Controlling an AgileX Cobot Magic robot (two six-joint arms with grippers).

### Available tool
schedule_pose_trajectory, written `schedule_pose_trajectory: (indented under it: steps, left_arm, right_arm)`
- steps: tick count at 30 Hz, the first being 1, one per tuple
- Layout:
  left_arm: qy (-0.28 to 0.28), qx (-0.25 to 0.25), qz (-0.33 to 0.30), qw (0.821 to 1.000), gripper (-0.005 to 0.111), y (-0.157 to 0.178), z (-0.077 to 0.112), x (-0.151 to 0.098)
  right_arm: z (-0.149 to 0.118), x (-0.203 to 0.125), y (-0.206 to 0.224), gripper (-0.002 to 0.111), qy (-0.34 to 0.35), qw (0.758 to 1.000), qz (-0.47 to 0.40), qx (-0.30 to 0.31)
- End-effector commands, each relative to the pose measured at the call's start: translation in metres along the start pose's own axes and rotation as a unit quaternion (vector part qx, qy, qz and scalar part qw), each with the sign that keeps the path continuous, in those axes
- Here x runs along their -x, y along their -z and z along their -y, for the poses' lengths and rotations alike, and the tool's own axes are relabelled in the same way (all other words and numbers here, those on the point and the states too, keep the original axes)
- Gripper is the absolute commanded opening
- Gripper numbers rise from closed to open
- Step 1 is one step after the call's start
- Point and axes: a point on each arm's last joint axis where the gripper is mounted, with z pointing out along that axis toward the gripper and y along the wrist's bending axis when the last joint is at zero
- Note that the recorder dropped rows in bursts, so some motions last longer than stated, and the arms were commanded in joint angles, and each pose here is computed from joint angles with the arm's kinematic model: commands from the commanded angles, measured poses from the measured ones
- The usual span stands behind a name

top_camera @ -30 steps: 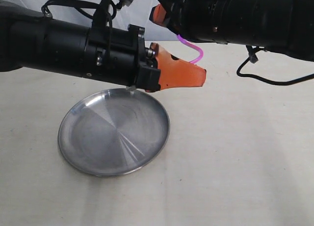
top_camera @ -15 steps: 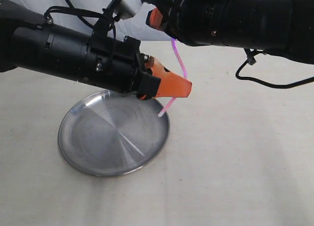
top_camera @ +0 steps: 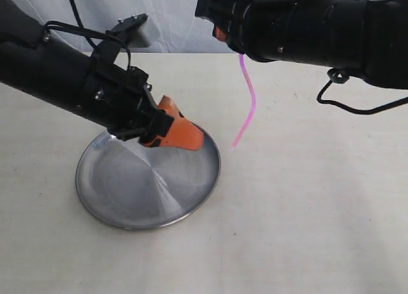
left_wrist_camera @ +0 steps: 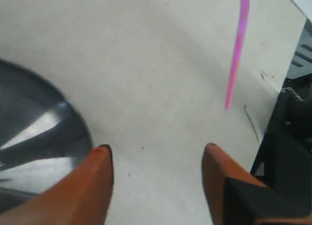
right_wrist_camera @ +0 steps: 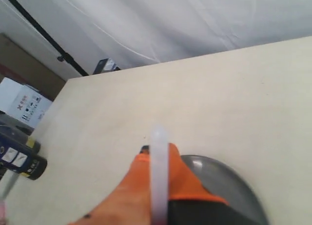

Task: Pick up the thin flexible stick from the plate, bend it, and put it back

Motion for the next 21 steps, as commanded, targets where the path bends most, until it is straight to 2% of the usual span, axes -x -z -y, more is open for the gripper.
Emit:
schedule_pose_trajectory:
  steps: [1,4,7,14,18,21]
  left_arm:
    - [0.014,0.052,0.005,0.999,0.025,0.031,-0.004,-0.002]
    - [0.02,0.098,0.023,0.995,0.0,0.055,-0.004,-0.004]
    - [0.021,0.123,0.047,0.991,0.0,0.077,0.002,-0.006]
    - [-0.017,0.159,0.104,0.982,0.0,0.119,0.036,-0.015]
    - [-0.018,0.206,0.116,0.971,0.0,0.138,0.046,-0.025]
    - [-0.019,0.24,0.127,0.962,0.0,0.15,0.052,-0.032]
  right_arm:
    - [0.011,-0.023,-0.026,-0.001,-0.016,0.999,-0.052,-0.006]
    - [0.014,-0.036,-0.043,-0.001,-0.029,0.996,-0.086,0.006]
    - [0.012,-0.042,-0.059,-0.001,-0.033,0.993,-0.11,0.033]
    - [0.002,-0.038,-0.098,-0.001,-0.036,0.988,-0.125,0.081]
    - [-0.005,-0.042,-0.117,-0.001,-0.04,0.98,-0.148,0.129]
    - [-0.003,-0.048,-0.133,-0.001,-0.044,0.975,-0.162,0.142]
